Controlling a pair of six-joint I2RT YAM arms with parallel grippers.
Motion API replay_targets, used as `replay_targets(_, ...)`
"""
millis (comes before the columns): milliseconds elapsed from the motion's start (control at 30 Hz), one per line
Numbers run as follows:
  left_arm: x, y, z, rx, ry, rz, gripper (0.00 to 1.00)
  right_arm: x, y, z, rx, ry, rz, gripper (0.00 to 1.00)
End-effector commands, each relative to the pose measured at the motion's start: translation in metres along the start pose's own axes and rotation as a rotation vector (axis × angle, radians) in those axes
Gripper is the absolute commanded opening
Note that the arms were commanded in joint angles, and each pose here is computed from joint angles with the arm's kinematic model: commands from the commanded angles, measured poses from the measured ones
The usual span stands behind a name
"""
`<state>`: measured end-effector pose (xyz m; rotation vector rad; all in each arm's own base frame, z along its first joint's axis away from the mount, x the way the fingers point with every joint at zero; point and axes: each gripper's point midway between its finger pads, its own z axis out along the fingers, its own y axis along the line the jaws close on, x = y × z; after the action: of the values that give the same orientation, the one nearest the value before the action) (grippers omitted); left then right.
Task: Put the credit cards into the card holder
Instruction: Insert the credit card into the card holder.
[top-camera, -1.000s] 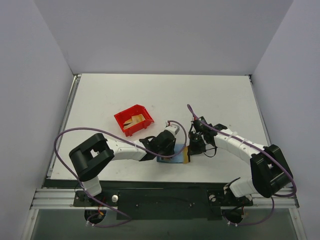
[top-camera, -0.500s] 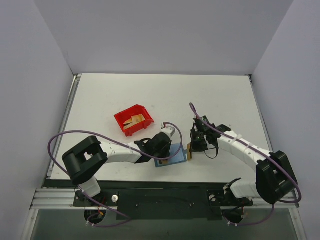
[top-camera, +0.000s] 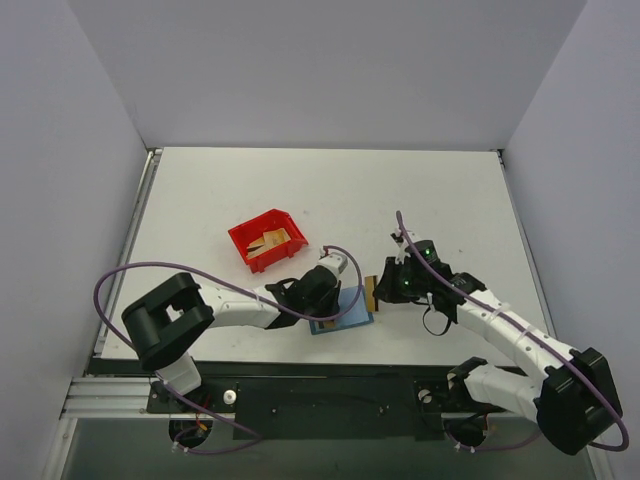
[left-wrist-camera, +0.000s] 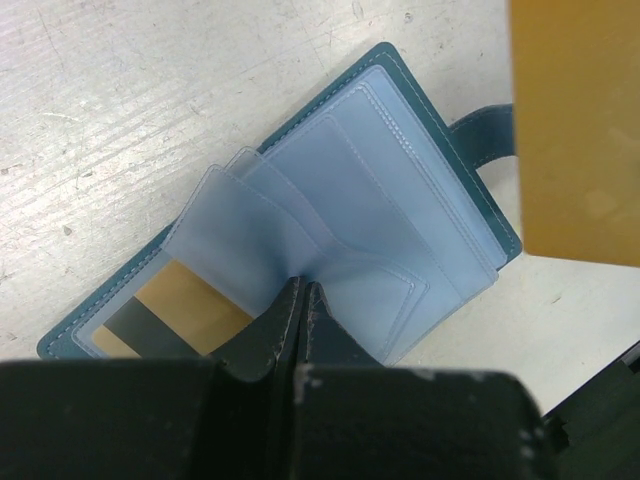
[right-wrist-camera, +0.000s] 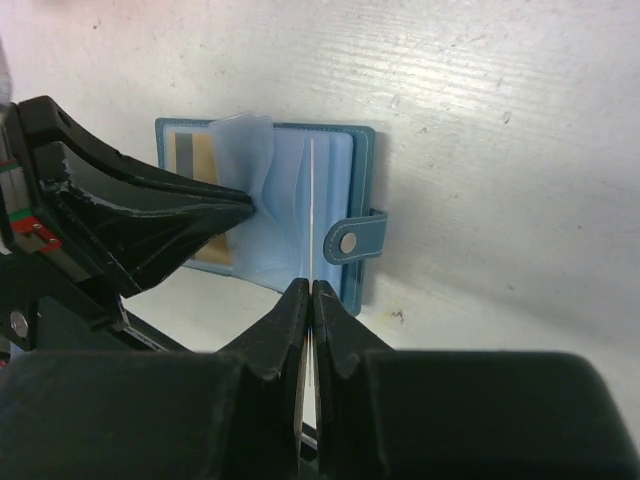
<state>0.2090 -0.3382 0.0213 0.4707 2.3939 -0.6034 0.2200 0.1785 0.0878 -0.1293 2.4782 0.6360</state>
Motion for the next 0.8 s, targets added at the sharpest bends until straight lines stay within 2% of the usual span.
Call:
replay_targets(0, 0.053, 0.034, -0.007, -0.092, 0.163, 0.017, 0.00, -0.011, 0.021, 0.013, -0.146, -0.081, 0.005, 0.00)
replay_targets(300, 0.049, 0.026, -0.003, -0.052, 0.144, 0.005, 0.00, -0.016, 0.039, 0.034, -0.277, -0.124, -0.006, 0.00)
replay_targets(767, 0.049, 0.023, -0.001, -0.036, 0.151, 0.005, 0.00, -0.014, 0.019, 0.059, -0.146, -0.101, -0.013, 0.00)
